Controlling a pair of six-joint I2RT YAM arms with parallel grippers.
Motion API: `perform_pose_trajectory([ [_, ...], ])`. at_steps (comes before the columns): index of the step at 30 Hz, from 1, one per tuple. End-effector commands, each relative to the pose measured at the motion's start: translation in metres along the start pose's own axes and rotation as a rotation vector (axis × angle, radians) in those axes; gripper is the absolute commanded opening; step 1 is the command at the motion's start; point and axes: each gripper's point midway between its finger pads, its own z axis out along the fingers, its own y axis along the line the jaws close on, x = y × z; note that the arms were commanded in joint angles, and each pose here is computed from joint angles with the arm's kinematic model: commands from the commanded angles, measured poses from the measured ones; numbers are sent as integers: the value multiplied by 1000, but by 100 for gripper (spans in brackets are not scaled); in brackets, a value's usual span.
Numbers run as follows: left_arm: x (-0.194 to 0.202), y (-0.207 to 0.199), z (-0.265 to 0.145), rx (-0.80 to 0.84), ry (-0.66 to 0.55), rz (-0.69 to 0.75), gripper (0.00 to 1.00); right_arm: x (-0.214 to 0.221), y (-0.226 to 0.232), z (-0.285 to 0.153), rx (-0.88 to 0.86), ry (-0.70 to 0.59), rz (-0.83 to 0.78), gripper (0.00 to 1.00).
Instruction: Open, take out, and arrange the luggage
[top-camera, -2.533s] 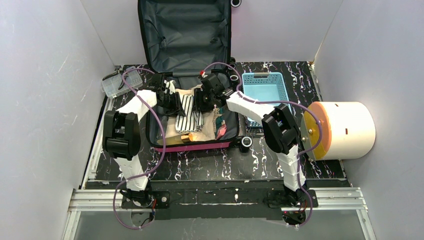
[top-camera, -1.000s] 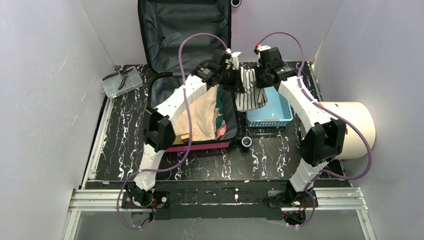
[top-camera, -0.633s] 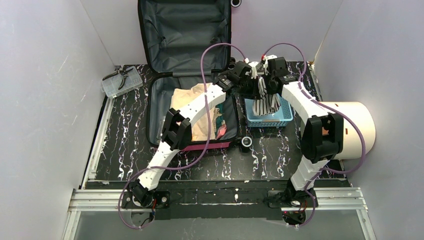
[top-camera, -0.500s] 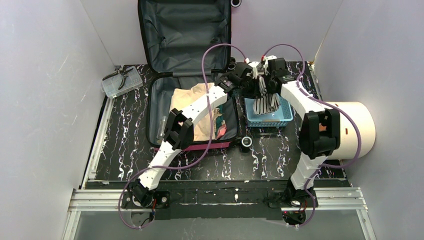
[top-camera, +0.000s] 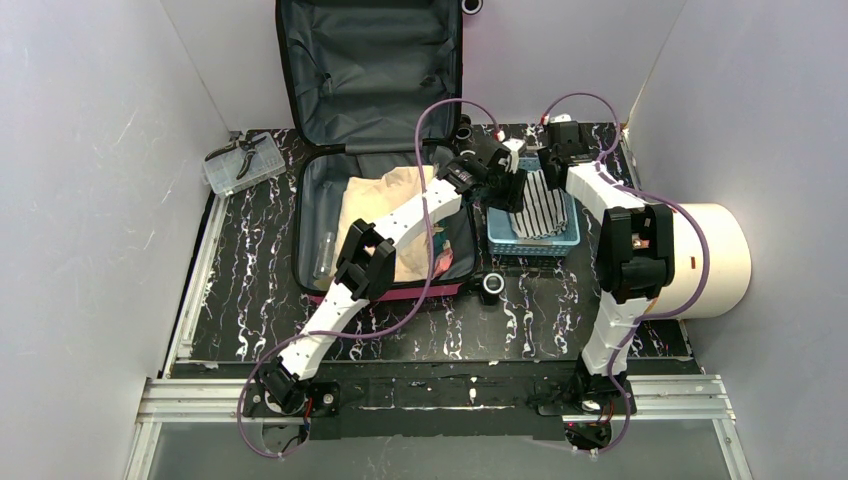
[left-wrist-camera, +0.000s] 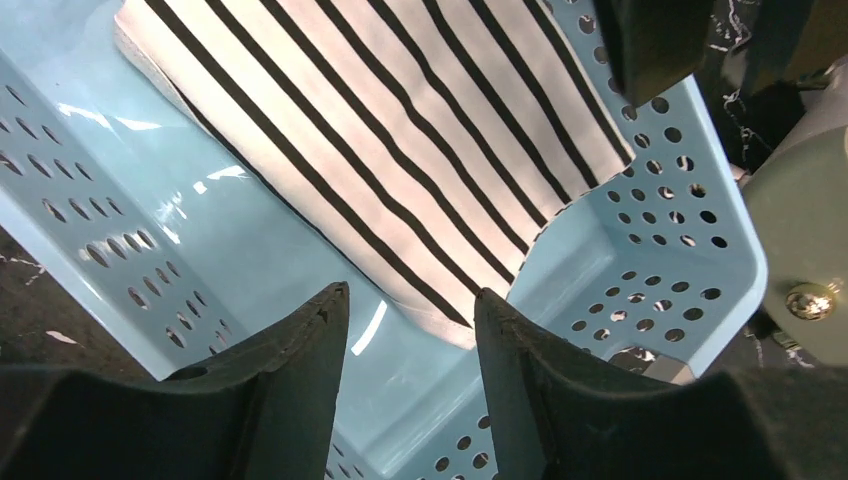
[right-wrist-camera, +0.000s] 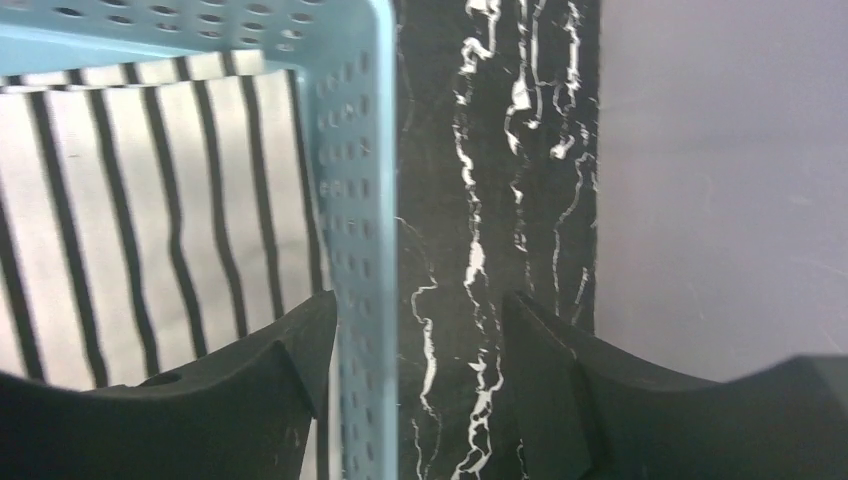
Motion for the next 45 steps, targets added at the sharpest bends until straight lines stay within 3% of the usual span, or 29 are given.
perform_pose_trajectory([
  [1, -36, -4, -38, -32, -61, 95, 49, -22, -23, -6, 93, -52, 37, 70],
  [4, -59, -15, -57, -8, -116, 133, 47, -25, -16, -12, 42, -64, 81, 65],
  [12, -93, -55, -107, 109, -178, 148, 47, -33, 43, -61, -315, -140, 218, 51],
  [21, -41, 6, -137, -27, 30, 19, 47, 20, 115, -51, -555, 78, 332, 56],
  [31, -11, 28, -160, -28, 120, -19, 47, 61, 145, -35, -533, 194, 258, 53],
  [34, -14, 40, -173, -41, 107, -6, 48, 67, 147, -34, -482, 203, 215, 45],
  [38, -10, 54, -181, -45, 114, -23, 48, 68, 155, -34, -481, 224, 202, 21],
  [40, -8, 61, -183, -54, 116, -36, 48, 59, 160, -36, -507, 212, 218, 14],
  [45, -5, 70, -184, -69, 121, -35, 48, 40, 178, -46, -622, 188, 283, 17],
])
